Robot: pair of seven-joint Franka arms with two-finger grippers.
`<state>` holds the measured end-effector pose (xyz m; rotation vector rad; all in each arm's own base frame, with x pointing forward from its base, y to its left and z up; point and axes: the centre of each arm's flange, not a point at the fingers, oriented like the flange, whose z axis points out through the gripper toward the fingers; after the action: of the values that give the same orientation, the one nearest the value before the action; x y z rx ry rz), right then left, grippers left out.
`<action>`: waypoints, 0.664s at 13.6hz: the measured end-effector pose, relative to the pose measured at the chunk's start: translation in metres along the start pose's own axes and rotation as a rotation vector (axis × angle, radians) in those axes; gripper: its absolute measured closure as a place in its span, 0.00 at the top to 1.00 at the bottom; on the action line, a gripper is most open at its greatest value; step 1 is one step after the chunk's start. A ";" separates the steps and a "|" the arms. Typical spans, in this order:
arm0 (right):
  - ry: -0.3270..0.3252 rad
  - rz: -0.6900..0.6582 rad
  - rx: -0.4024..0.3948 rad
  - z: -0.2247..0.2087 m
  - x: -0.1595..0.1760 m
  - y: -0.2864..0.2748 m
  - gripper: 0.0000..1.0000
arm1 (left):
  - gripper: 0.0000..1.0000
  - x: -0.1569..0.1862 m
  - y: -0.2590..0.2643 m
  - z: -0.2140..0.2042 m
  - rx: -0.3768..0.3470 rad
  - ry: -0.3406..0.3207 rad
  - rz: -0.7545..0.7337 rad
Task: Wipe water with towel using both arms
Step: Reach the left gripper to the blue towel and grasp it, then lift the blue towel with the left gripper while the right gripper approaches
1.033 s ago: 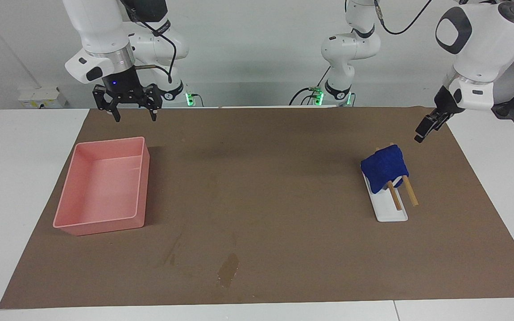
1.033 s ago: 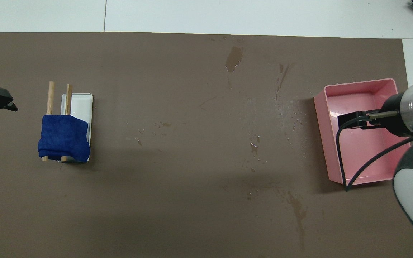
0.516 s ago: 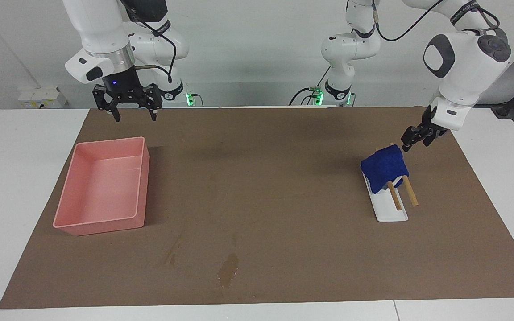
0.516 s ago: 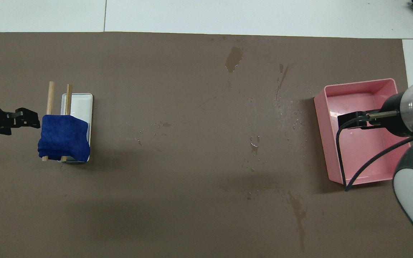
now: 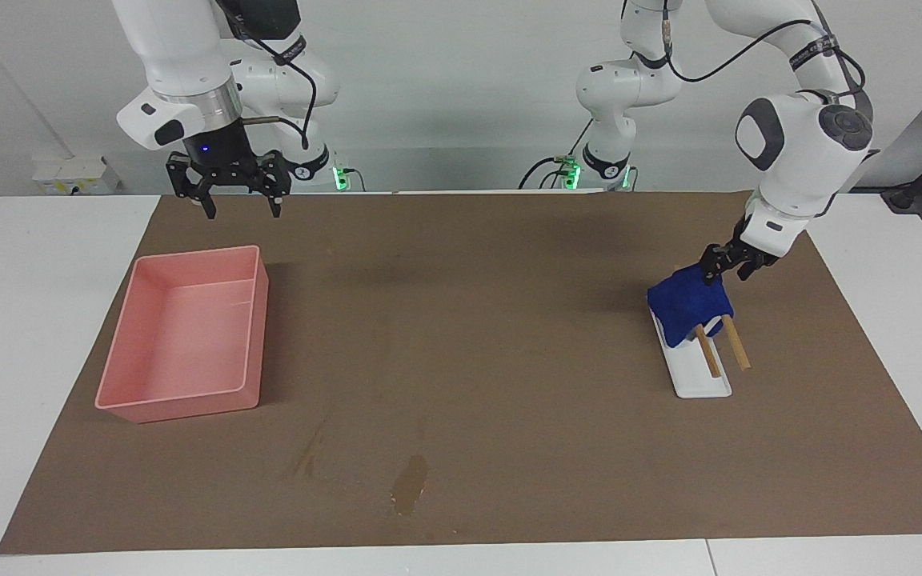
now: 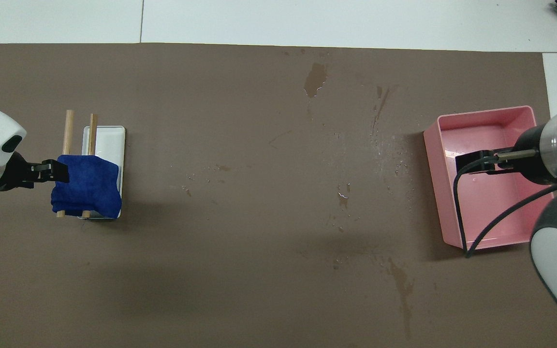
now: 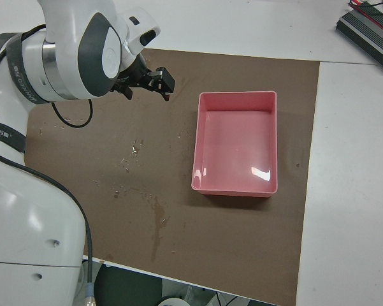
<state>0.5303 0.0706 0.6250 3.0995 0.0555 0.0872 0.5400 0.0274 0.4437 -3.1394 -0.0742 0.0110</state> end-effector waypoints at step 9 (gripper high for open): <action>0.000 0.000 0.000 0.000 0.000 0.000 1.00 | 0.63 0.000 0.003 0.012 0.000 0.027 0.025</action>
<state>0.5303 0.0706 0.6250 3.0995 0.0556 0.0872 0.5402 0.0247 0.4320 -3.1391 -0.0352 -0.0318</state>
